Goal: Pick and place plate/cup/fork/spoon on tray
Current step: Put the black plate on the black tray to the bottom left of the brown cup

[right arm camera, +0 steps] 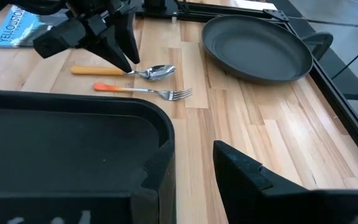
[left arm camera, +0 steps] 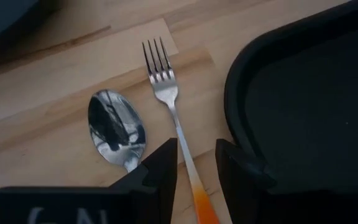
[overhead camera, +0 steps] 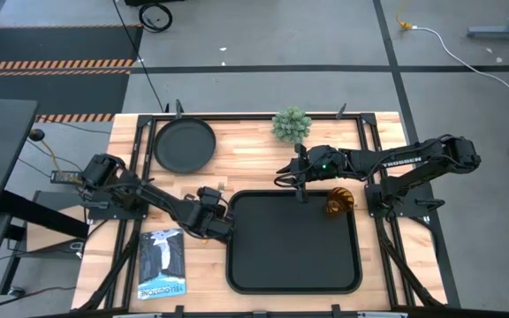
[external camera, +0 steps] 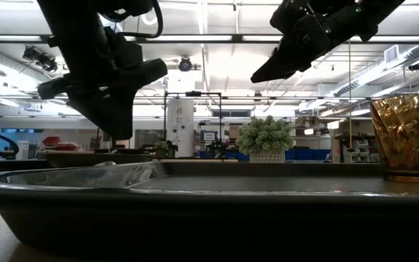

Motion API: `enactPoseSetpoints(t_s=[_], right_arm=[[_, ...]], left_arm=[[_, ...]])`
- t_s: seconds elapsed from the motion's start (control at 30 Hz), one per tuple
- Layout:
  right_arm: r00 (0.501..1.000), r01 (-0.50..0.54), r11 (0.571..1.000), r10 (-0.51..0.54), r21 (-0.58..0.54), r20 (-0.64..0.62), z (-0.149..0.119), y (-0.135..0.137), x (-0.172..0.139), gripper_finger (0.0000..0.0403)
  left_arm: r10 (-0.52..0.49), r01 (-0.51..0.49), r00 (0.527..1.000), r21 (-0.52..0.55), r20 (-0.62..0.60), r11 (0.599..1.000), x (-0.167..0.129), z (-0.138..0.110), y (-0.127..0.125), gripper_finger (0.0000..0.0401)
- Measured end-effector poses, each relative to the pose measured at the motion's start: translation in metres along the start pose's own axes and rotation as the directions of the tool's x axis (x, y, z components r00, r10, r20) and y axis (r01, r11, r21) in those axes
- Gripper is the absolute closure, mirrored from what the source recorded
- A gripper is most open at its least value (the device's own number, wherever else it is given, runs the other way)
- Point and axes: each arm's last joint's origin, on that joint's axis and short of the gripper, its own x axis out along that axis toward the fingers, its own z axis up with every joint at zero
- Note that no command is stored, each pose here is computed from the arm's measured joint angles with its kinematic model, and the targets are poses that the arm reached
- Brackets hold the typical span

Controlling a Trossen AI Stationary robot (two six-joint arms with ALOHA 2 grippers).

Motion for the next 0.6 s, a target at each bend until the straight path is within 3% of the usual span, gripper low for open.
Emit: enactPoseSetpoints(t_s=[0.6], right_arm=[[1.0,0.003,1.0,-0.003,0.011,-0.007,-0.001,0.0,0.0,0.0287]], left_arm=[[-0.051,0.052,0.999,-0.072,0.011,0.996,-0.014,-0.006,-0.008,0.0292]])
